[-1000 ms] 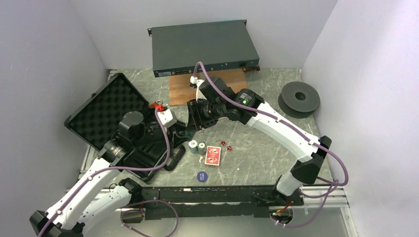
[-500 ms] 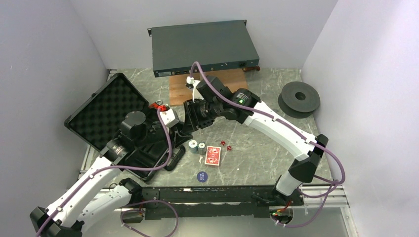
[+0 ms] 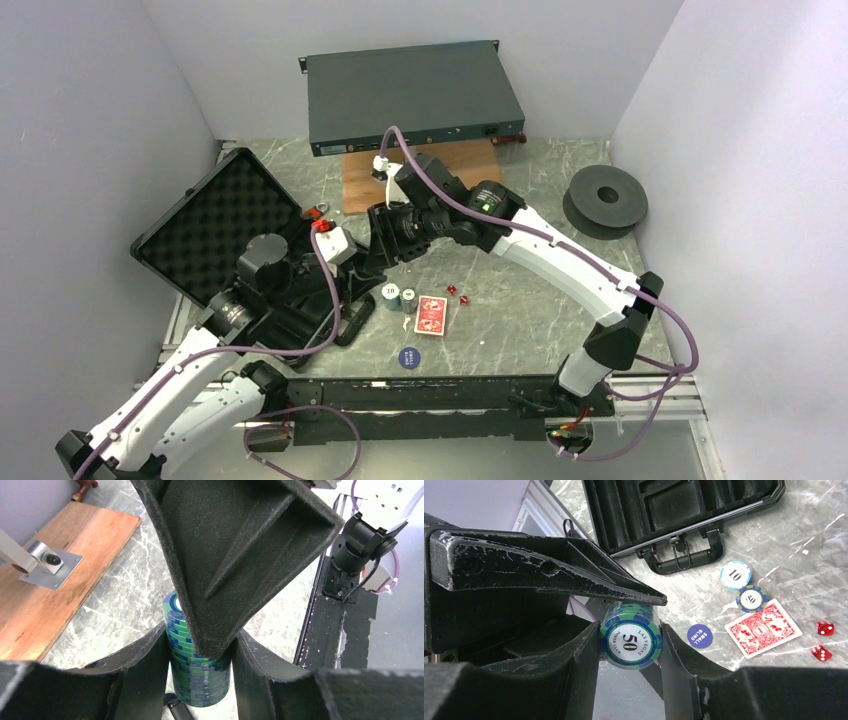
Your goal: Pack up texas hold em set
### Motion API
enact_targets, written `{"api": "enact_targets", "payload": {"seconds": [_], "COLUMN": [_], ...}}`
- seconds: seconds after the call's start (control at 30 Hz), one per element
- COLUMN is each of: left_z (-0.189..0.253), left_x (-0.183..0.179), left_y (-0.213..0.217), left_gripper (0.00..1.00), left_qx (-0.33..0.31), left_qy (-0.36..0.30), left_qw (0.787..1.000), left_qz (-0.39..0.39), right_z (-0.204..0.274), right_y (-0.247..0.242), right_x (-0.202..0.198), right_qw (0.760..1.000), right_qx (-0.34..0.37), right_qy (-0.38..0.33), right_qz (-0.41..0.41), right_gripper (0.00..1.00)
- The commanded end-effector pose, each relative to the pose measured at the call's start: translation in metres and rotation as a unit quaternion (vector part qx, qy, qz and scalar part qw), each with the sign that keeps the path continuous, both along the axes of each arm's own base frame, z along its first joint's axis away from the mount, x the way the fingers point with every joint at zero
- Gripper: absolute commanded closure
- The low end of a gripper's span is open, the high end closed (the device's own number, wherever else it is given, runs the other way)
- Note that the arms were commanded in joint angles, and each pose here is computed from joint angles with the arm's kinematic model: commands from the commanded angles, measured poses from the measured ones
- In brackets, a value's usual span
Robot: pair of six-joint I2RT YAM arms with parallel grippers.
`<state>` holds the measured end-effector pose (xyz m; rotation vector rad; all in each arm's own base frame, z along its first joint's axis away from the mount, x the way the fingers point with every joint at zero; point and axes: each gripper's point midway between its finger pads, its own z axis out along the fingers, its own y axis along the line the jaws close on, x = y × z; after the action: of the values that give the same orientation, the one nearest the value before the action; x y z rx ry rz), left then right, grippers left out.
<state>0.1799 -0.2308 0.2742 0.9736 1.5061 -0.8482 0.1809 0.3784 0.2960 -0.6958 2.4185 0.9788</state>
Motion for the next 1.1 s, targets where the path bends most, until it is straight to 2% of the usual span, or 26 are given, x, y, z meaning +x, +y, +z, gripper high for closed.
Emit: {"api": "enact_targets", "payload": {"seconds": [0.0,0.13,0.3,0.47,0.6,0.7,0.9,1.07], "left_z": [0.0,0.0,-0.001,-0.002,-0.005,-0.003,-0.005,-0.006], "left_x": [0.002,0.003,0.002,0.005,0.014,0.022,0.047,0.06], "left_y": [0.004,0.005,0.006,0.007,0.009,0.01,0.022,0.035], "left_gripper": [1.0,1.0,1.0,1.0,1.0,1.0,1.0,1.0], "left_qx": [0.0,0.001,0.005,0.004,0.008,0.002,-0.018,-0.047], "left_qy": [-0.009,-0.009,-0.009,-0.005,0.02,0.05,0.111,0.16], "left_qw": [1.0,1.0,1.0,1.0,0.998,0.995,0.976,0.949], "left_qz": [0.014,0.021,0.021,0.03,0.057,0.085,0.188,0.267], "right_z": [0.077,0.081,0.09,0.102,0.103,0.101,0.107,0.103], "right_y": [0.007,0.002,-0.003,-0.017,-0.044,-0.069,-0.095,-0.1], "right_x": [0.011,0.017,0.023,0.033,0.052,0.069,0.085,0.091], "right_qw": [0.991,0.989,0.986,0.979,0.965,0.945,0.914,0.904], "right_qx": [0.109,0.11,0.116,0.118,0.099,0.084,0.094,0.1], "right_qy": [-0.077,-0.091,-0.106,-0.142,-0.196,-0.237,-0.302,-0.321], "right_qz": [-0.017,-0.033,-0.048,-0.081,-0.145,-0.209,-0.254,-0.265], "right_gripper": [0.57,0.43,0.35,0.2,0.09,0.01,0.0,0.0]}}
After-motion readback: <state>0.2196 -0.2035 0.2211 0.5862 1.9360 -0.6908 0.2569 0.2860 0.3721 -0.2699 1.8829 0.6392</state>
